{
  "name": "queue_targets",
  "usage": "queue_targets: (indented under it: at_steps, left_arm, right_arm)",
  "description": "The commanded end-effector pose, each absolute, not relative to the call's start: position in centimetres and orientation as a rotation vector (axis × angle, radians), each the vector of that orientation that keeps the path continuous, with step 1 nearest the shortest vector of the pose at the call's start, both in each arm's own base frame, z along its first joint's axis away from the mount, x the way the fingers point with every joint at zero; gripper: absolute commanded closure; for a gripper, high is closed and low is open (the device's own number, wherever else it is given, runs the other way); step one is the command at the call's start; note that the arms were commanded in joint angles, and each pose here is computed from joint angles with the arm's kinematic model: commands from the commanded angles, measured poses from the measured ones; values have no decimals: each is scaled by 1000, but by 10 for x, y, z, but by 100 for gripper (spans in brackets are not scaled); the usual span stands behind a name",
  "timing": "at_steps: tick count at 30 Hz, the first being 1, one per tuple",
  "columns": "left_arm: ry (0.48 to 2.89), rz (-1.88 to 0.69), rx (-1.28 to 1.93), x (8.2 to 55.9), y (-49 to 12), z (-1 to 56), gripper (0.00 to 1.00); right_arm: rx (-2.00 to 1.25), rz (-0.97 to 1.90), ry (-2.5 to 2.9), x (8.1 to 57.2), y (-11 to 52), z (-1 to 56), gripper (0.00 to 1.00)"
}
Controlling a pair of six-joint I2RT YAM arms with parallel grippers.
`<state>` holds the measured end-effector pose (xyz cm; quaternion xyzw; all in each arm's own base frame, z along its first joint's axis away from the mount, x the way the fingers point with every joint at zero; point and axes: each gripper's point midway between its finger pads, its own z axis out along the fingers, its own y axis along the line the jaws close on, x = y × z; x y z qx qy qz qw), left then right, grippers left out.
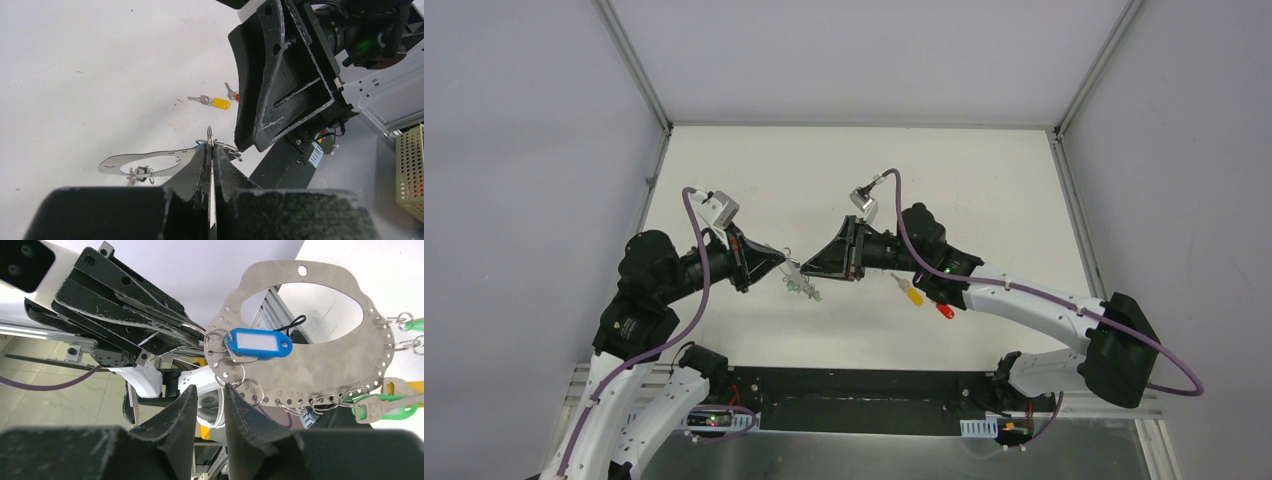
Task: Put the keys on the keyring
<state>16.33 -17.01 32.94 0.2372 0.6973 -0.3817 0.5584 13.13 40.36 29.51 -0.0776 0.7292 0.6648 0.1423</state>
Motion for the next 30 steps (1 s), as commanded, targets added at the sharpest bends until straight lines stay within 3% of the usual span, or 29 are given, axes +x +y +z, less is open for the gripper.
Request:
queue_targets:
  at_steps: [1, 24, 30]
  left_arm:
    - [1518, -910, 583, 159, -173, 361, 100]
    - [1518, -917, 583, 158, -173, 362, 100]
    - [1520, -916, 580, 158, -173, 360, 100]
  right_arm:
    - [-225, 1977, 2061, 131, 410, 316, 72]
    - [-174, 1990, 2137, 133, 422, 305, 69]
    - [-181, 2023, 2098, 133, 424, 312, 74]
